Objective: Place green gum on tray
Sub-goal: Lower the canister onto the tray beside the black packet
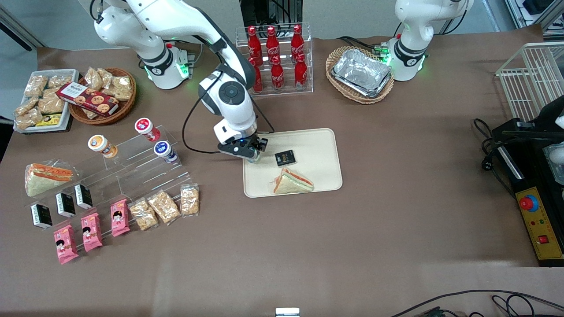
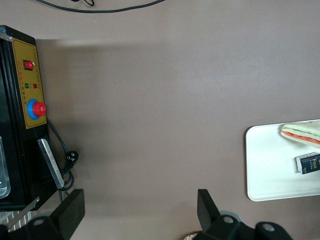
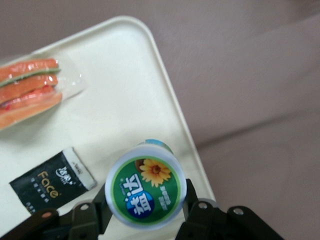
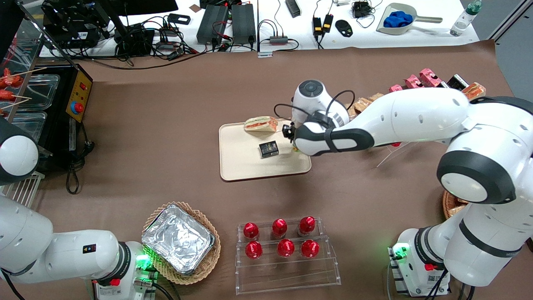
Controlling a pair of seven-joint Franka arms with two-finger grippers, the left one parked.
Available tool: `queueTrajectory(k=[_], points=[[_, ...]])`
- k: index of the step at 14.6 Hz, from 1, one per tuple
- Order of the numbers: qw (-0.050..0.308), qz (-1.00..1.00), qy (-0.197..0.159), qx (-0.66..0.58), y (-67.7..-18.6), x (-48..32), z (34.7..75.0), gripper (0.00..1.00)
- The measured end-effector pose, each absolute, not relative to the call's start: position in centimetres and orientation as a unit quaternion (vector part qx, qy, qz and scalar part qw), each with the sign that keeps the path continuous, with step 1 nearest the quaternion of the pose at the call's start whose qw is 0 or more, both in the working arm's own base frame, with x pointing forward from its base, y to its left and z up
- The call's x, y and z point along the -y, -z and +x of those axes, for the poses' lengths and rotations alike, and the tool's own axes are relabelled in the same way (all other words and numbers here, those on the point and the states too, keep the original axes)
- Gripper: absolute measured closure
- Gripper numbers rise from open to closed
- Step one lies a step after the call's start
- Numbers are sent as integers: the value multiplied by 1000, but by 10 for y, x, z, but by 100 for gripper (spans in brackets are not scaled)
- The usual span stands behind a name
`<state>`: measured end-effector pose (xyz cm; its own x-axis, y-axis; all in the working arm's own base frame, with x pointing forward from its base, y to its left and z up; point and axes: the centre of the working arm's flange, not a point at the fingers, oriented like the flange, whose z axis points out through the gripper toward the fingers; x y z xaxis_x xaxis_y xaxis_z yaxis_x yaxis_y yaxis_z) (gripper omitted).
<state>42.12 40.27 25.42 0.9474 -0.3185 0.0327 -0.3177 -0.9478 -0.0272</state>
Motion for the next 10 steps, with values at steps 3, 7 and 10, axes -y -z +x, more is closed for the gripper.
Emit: queueTrajectory(k=[3, 7, 10], points=[[10, -986, 23, -164, -239, -416, 409, 42], [11, -985, 26, -168, -238, -416, 410, 16], [11, -985, 27, -169, -239, -416, 411, 0]])
